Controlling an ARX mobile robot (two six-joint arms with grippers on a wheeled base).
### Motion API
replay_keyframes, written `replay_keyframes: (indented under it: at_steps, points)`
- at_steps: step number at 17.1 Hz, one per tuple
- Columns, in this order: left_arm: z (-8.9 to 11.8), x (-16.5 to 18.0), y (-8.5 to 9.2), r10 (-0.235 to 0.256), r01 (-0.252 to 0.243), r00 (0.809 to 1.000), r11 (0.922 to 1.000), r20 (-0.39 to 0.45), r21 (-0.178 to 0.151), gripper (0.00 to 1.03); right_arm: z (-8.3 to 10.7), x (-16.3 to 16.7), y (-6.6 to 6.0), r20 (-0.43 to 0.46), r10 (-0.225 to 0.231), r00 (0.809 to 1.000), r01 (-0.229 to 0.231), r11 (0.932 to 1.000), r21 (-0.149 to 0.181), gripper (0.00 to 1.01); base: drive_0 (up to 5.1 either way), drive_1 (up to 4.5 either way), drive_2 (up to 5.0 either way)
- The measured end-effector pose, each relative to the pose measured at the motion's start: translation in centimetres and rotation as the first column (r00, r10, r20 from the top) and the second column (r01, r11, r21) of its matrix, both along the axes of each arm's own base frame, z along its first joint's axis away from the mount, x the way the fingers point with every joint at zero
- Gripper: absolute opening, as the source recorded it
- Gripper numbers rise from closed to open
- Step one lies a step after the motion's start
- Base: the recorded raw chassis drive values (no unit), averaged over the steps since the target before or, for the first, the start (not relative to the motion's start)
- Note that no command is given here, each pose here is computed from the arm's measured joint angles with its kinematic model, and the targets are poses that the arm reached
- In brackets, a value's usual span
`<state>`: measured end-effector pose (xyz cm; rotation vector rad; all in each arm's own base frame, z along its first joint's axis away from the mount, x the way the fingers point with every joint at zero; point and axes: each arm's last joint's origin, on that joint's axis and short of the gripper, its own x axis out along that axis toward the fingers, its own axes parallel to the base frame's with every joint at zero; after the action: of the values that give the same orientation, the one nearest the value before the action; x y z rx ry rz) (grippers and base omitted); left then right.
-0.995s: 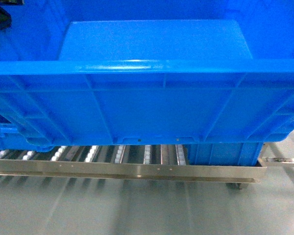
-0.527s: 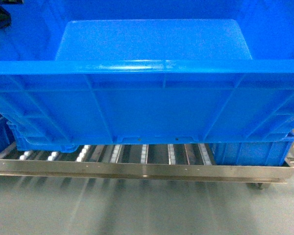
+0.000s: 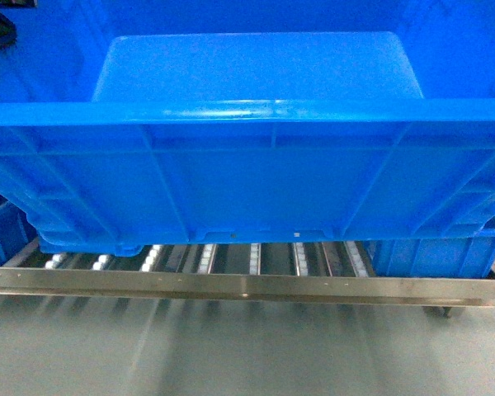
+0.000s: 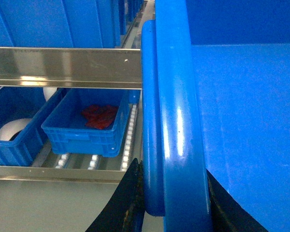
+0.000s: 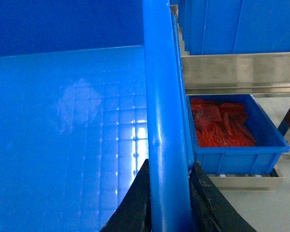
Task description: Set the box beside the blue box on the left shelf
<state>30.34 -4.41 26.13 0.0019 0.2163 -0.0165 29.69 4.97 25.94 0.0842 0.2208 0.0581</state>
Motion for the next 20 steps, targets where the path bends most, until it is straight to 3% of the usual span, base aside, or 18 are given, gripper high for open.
replay_keyframes:
  at_steps: [20]
  points:
    - [0.02,0.0,0.0,0.0,0.0,1.0,1.0,0.002,0.0,0.22,0.0,0.0,0.0,0.0,-0.001,1.0,0.001,1.0,0.0,0.14,0.0,0.0,0.0]
